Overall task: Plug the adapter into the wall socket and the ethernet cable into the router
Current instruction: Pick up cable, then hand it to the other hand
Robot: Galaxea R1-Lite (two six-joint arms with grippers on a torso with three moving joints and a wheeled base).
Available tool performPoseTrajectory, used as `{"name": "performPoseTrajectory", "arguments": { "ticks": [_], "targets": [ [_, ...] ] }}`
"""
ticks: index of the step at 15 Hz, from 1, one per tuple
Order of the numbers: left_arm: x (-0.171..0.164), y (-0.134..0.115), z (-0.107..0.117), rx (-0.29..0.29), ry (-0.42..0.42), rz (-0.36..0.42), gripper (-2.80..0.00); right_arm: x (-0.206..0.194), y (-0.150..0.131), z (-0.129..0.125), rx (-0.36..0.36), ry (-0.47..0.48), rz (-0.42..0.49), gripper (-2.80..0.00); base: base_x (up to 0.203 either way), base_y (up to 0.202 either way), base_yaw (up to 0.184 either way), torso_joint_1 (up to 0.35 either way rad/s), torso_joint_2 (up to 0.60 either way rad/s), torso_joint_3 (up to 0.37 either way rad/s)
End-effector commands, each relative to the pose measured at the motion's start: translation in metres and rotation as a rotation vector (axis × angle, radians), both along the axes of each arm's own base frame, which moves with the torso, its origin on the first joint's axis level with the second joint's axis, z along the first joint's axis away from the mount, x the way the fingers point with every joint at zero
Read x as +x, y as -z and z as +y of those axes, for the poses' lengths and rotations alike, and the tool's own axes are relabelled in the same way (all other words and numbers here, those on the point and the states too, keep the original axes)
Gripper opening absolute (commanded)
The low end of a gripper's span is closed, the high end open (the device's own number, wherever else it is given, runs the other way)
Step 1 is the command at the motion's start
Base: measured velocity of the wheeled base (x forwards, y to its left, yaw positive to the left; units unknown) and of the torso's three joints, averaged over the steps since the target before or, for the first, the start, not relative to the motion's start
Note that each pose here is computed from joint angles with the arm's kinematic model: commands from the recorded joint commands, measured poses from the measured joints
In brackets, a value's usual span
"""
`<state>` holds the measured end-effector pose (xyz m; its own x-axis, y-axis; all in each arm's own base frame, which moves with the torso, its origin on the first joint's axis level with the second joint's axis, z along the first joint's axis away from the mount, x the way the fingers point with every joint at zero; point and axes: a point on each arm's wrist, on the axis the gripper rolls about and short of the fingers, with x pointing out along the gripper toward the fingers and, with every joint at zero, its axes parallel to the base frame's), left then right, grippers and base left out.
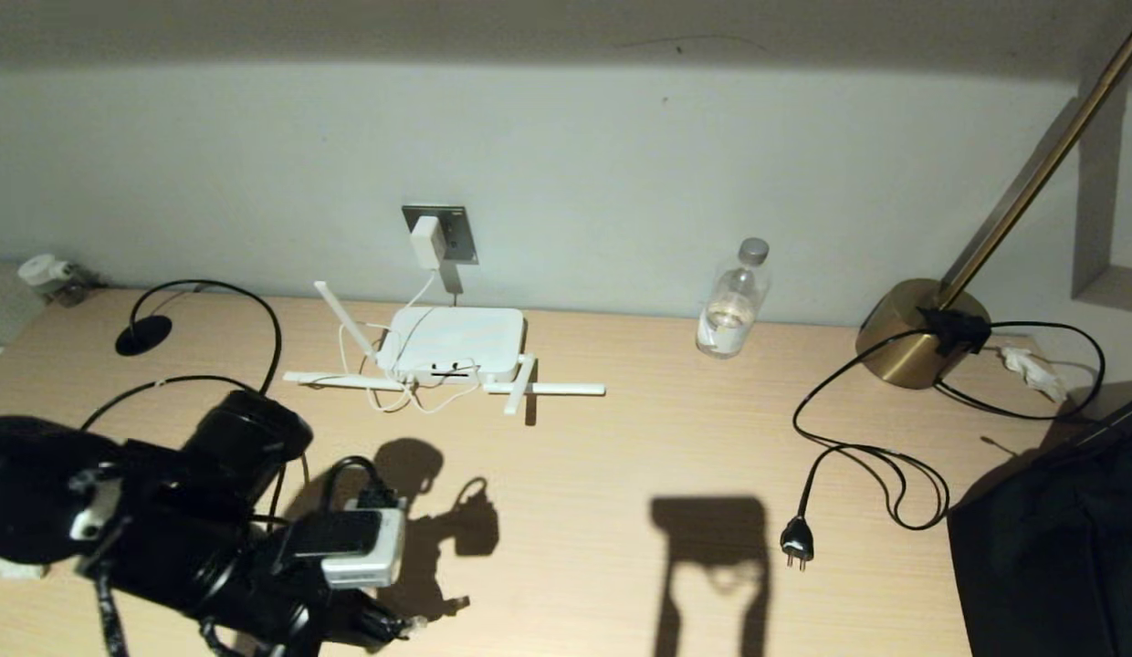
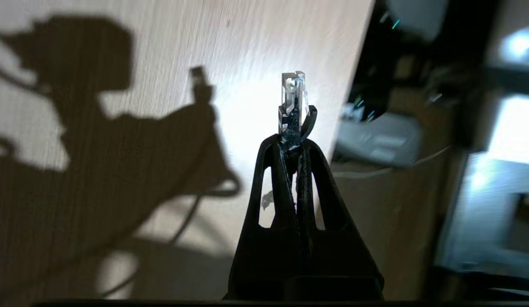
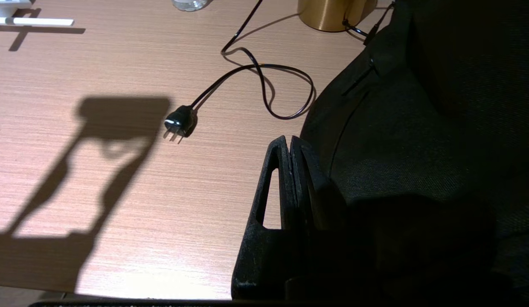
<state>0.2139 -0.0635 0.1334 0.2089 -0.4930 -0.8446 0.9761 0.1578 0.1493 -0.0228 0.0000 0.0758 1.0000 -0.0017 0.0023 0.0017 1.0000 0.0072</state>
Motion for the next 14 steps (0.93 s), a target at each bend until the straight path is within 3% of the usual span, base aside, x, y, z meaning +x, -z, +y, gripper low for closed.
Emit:
{"name": "performPoseTrajectory", "arguments": {
  "ticks": [1,4,7,10,12,14],
  "targets": [
    [-0.024,-0.040,0.015,-0.072,-0.035,0.011,-2.80,0.000,0.000,0.000,0.000,0.000,-0.001,-2.80,0.000,0.000,0.000,0.000,0.00,0.000],
    [-0.061,-0.082,0.038,-0.153,-0.150,0.229,-2.80,0.000,0.000,0.000,0.000,0.000,-0.001,-2.80,0.000,0.000,0.000,0.000,0.00,0.000],
    [-0.091,-0.102,0.058,-0.239,-0.305,0.431,-2.80,0.000,0.000,0.000,-0.001,0.000,-0.001,-2.80,0.000,0.000,0.000,0.000,0.00,0.000],
    [-0.084,-0.091,0.061,-0.293,-0.338,0.542,-2.80,0.000,0.000,0.000,-0.001,0.000,-0.001,-2.80,0.000,0.000,0.000,0.000,0.00,0.000],
    [-0.074,-0.082,0.064,-0.296,-0.363,0.628,-2.80,0.000,0.000,0.000,0.000,0.000,-0.001,-2.80,0.000,0.000,0.000,0.000,0.00,0.000],
    [-0.072,-0.079,0.065,-0.298,-0.371,0.649,-2.80,0.000,0.000,0.000,0.000,0.000,-0.001,-2.80,0.000,0.000,0.000,0.000,0.00,0.000]
  ]
}}
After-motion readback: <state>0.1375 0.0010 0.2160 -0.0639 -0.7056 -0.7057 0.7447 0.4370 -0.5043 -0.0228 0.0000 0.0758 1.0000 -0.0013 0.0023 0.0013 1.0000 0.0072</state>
